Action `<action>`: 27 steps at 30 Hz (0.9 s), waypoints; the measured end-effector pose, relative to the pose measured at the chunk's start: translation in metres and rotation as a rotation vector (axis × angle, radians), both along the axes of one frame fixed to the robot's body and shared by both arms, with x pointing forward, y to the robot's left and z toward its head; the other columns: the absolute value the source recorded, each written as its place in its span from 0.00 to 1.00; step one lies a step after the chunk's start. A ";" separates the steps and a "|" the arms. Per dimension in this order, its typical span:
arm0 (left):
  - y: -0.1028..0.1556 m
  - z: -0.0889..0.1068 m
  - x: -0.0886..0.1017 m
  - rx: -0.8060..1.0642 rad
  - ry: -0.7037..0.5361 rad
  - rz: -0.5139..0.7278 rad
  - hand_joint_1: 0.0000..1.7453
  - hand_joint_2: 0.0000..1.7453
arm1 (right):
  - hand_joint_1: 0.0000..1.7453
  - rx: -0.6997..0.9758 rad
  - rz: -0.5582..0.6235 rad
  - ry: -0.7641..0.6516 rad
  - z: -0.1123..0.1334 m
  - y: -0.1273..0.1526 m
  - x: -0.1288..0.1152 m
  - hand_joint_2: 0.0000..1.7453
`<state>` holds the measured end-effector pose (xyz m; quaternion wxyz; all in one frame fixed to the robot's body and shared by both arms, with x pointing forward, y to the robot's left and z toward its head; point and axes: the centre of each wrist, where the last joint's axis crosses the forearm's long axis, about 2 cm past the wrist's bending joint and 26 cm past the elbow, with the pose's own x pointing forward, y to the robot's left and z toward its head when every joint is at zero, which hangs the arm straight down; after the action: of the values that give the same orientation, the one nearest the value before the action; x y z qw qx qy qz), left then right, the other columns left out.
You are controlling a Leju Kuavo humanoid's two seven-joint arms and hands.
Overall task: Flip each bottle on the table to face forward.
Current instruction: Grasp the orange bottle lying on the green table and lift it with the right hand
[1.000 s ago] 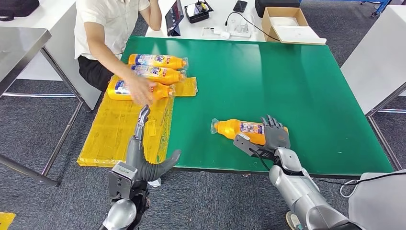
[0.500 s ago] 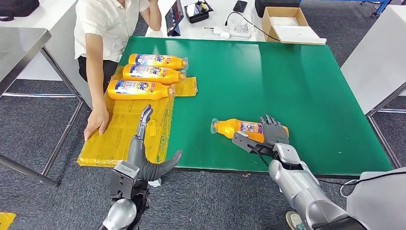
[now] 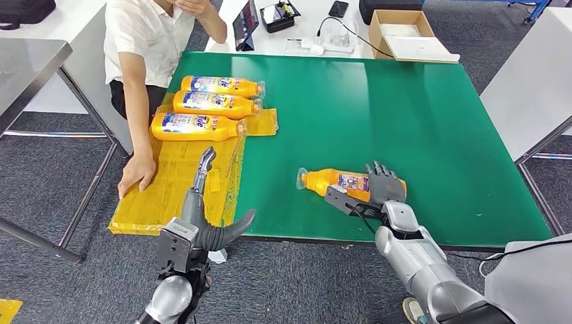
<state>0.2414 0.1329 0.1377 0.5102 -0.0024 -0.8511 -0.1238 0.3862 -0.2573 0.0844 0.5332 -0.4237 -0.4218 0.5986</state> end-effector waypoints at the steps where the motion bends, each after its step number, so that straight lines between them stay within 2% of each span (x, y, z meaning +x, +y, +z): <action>1: 0.000 0.000 0.001 0.003 0.000 0.002 0.00 1.00 | 0.00 -0.009 -0.006 0.008 0.000 0.000 0.001 1.00; 2: 0.000 0.000 0.001 0.006 0.000 0.004 0.00 1.00 | 0.02 -0.019 -0.013 0.017 0.001 0.000 0.002 1.00; 6: 0.001 0.000 0.004 0.015 -0.001 0.010 0.00 1.00 | 1.00 -0.039 -0.022 0.045 0.004 0.000 0.005 1.00; 19: 0.001 -0.003 0.008 0.028 0.010 0.012 0.00 1.00 | 1.00 -0.029 -0.049 0.132 0.003 -0.015 0.009 1.00; 27: 0.001 -0.003 0.008 0.022 0.014 0.010 0.00 1.00 | 1.00 0.058 -0.036 0.151 0.002 -0.021 0.009 1.00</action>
<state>0.2496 0.1337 0.1347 0.5166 0.0066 -0.8462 -0.1306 0.3953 -0.2784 0.0865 0.5861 -0.3693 -0.3899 0.6067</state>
